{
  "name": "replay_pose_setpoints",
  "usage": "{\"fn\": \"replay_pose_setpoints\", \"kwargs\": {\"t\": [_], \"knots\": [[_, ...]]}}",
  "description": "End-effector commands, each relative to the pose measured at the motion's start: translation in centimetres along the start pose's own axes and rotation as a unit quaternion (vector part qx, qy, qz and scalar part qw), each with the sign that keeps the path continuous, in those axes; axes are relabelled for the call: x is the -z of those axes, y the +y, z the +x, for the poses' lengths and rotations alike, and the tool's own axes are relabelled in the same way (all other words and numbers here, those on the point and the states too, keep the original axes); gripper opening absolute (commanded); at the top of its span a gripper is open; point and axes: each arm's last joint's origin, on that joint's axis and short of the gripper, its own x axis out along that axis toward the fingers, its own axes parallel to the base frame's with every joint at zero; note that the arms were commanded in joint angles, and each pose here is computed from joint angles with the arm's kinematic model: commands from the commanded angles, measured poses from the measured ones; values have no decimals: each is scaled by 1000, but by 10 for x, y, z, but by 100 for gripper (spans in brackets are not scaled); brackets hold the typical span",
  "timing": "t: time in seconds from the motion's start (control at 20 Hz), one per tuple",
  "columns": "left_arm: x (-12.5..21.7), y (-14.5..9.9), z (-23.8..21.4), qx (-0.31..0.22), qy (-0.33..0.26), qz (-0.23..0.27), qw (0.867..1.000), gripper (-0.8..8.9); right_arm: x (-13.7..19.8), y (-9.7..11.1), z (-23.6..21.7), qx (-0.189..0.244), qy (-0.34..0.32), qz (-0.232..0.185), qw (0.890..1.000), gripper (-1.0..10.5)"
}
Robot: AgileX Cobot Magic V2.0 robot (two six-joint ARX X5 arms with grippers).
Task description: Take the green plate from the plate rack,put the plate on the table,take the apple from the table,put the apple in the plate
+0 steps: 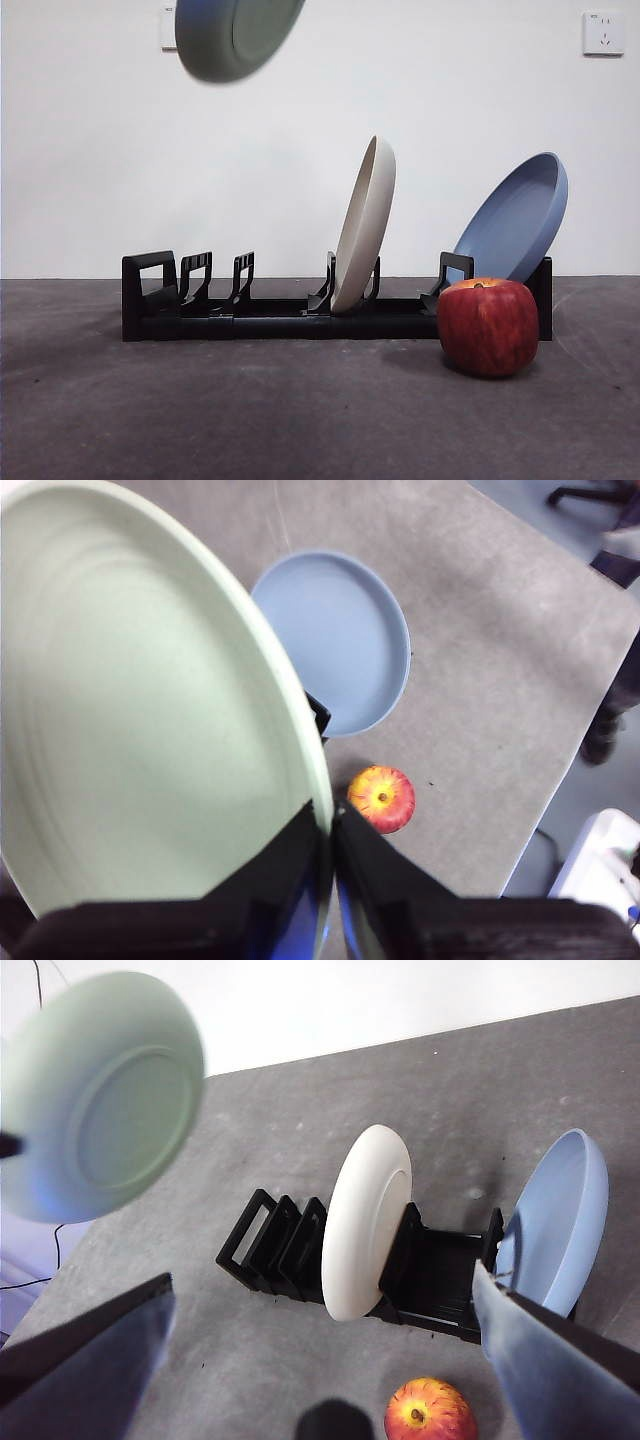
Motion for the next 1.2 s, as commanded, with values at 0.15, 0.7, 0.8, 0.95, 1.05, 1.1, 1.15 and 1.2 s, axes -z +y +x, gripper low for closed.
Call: {"fn": "replay_pose_setpoints", "kwargs": {"t": [0.15,0.7,0.8,0.95,1.05,1.1,1.15,1.2], "knots": [[11,-57,-60,-15,-62,72,995,-9,1,0,0,-1,6,0,1000,500],[108,-145,-27,-67,73,143,985,-9,3,0,0,0,14,7,1000,500],[127,-147,-8,-90,110,140,980,-9,3,0,0,0,16,8,1000,500],[151,-145,21,-135,154,138,969,-9,3,0,0,0,17,9,1000,500],[167,-144,39,-161,172,143,961,-9,3,0,0,0,18,9,1000,500],[174,-143,48,-171,178,144,958,-9,3,0,0,0,18,9,1000,500],[183,-142,59,-176,184,145,956,-9,4,0,0,0,18,10,1000,500],[190,-142,67,-177,186,145,955,-9,4,0,0,0,18,10,1000,500]]}}
